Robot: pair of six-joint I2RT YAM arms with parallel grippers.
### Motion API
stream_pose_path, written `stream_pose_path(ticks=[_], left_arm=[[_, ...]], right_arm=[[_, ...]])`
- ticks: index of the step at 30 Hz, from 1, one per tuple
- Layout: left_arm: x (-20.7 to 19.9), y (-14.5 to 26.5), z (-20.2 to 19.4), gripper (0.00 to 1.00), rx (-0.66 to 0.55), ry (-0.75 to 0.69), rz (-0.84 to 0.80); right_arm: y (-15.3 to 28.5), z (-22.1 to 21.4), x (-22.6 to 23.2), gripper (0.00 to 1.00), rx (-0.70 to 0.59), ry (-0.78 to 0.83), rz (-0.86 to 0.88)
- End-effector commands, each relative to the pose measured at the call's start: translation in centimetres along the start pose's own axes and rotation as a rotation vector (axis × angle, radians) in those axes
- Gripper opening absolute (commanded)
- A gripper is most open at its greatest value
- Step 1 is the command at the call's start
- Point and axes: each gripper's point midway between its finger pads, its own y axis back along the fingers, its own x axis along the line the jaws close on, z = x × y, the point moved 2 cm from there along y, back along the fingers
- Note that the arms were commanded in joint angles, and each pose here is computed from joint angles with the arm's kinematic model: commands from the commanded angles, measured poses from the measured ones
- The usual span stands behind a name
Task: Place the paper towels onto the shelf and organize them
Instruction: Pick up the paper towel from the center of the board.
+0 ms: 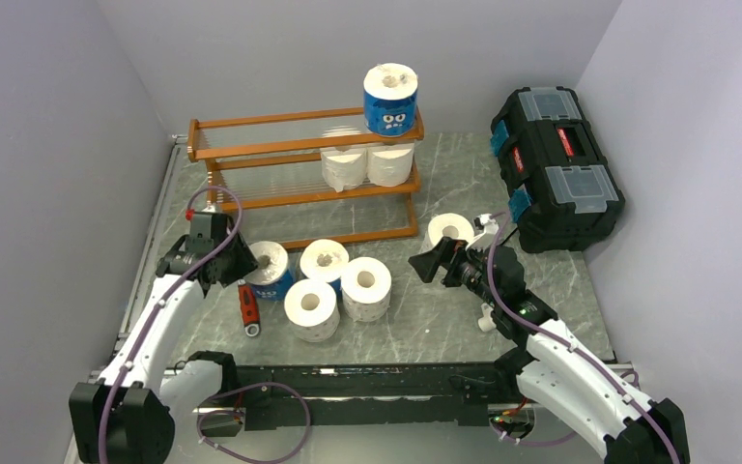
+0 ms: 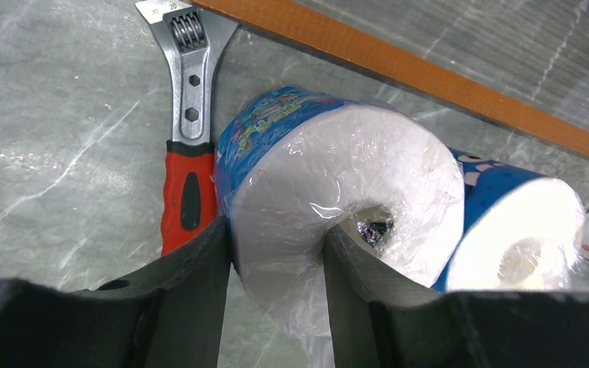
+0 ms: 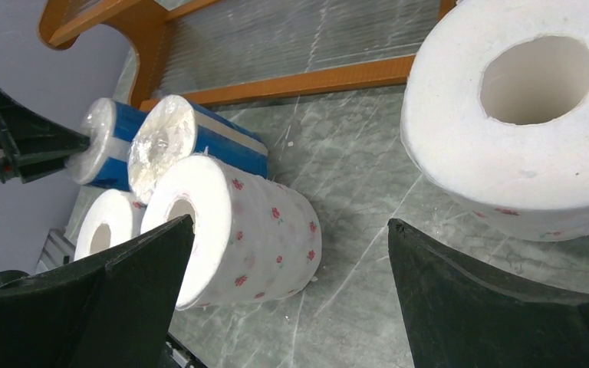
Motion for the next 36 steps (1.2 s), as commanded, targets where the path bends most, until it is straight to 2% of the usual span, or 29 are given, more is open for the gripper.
stream_pose_path(ticks=[1, 3, 4, 12, 19, 26, 36], left_arm=[[-2.0, 4.2, 3.3, 0.11, -0.123, -0.019, -0.076], [-2.4, 5.9, 3.8, 0.01, -0.142, -0.025, -0.097], [-2.6, 6.8, 4.1, 0.00, -0.154, -0.026, -0.106], [-5.3, 14.6, 8.0, 0.00, -0.296, 0.000, -0.205], [-10.3, 19.7, 13.3, 0.00, -0.408, 0.058, -0.359], [-16.5, 21.1, 17.0, 0.00, -0.422, 0.042, -0.475], [-23.6, 20.0, 21.3, 0.00, -0.393, 0.081, -0.476]], right_arm=[[0.0, 2.1, 1.4, 0.99, -0.059, 0.024, 0.030], [0.1, 2.4, 1.6, 0.99, -0.063, 0.028, 0.035], [0.1, 2.6, 1.7, 0.99, -0.066, 0.030, 0.037], [0.4, 3.8, 2.3, 1.00, -0.084, 0.058, 0.037], [0.7, 5.0, 3.7, 0.99, -0.102, 0.060, 0.075], [1.1, 4.8, 3.5, 0.99, -0.082, 0.060, 0.057], [1.6, 5.3, 2.9, 0.99, -0.072, 0.034, -0.020]])
